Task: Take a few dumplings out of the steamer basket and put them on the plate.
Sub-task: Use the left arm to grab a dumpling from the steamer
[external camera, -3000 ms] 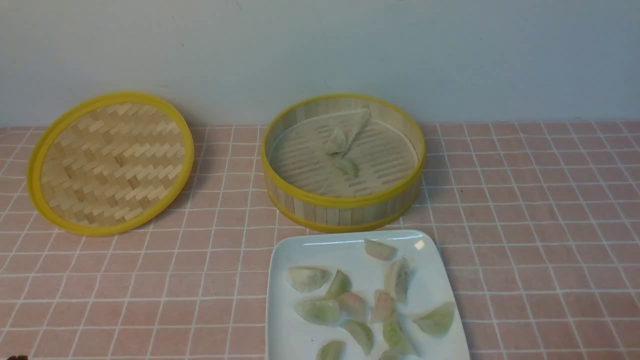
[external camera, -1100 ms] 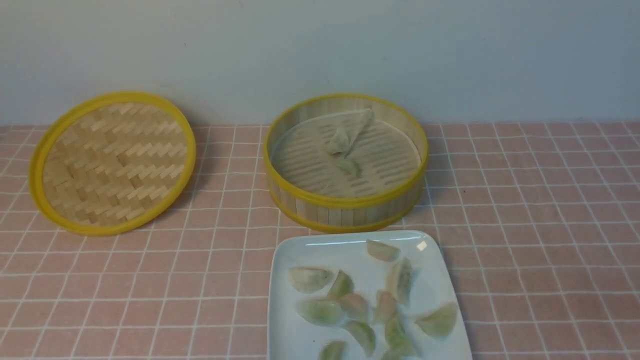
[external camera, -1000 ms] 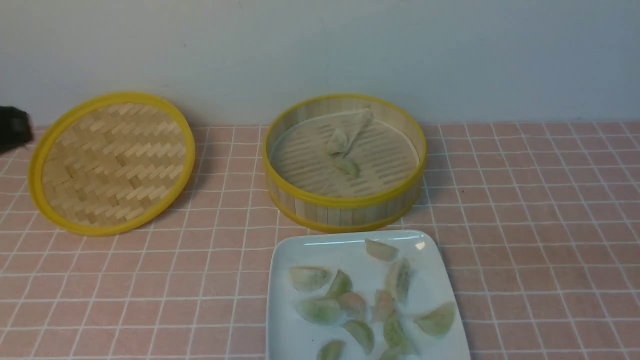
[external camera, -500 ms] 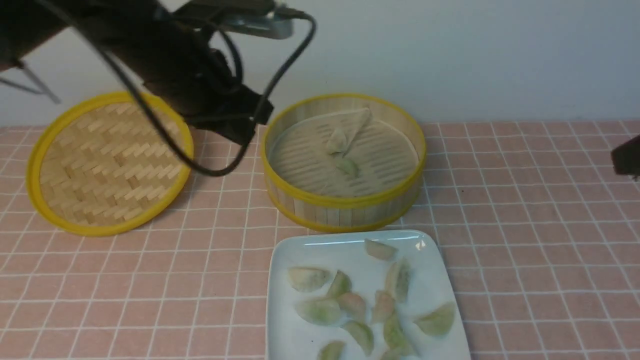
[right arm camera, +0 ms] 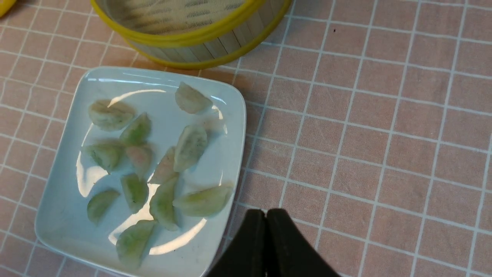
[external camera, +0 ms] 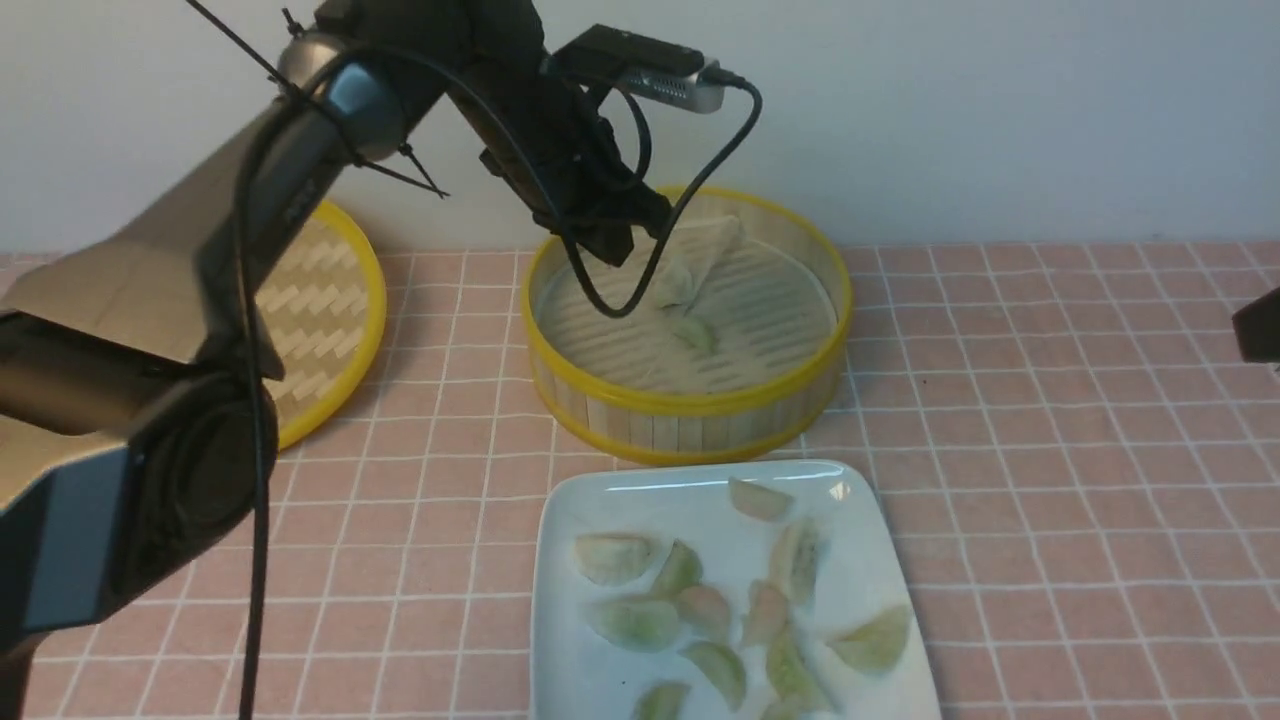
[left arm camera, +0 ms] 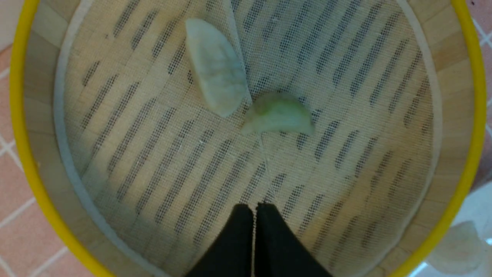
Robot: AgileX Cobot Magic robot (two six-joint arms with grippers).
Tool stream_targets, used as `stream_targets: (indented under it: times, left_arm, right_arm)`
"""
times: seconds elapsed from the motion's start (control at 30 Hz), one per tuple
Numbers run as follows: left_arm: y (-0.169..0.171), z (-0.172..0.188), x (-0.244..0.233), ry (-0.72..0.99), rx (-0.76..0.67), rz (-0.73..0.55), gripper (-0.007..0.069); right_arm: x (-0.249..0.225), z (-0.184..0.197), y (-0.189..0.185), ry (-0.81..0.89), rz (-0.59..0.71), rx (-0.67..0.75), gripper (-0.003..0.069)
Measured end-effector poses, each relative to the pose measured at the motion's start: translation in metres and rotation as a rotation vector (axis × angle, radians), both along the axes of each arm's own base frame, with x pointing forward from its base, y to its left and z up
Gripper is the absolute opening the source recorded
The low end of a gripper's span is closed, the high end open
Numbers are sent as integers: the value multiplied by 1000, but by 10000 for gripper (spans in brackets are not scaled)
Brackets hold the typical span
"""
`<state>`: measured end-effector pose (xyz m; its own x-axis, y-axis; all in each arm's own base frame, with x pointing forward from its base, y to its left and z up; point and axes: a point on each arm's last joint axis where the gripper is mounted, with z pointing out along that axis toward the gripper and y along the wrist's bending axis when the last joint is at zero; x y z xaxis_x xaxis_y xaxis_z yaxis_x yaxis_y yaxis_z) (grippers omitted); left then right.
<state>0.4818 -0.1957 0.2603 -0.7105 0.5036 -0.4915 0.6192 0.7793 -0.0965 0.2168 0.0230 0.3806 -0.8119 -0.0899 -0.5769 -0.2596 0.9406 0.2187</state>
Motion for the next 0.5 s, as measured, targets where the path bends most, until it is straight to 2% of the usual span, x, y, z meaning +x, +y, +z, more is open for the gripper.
stream_targets:
  times: [0.17,0.27,0.4,0.5]
  left_arm:
    - [-6,-24,12,-32,-11,-41,-3]
    - [-11,-36,24,-109,-47,-36,34]
    - [-15,-53,36,-169,-81,-4,151]
    - [-17,-76,43,-173,-100,17,281]
  right_arm:
    - [-1,1,0,1,-13,8,-10]
    - [-1,1,0,5,-24,15,-10]
    - [-1,1,0,6,-26,16,-10]
    - [-1,1,0,7,-26,16,-10]
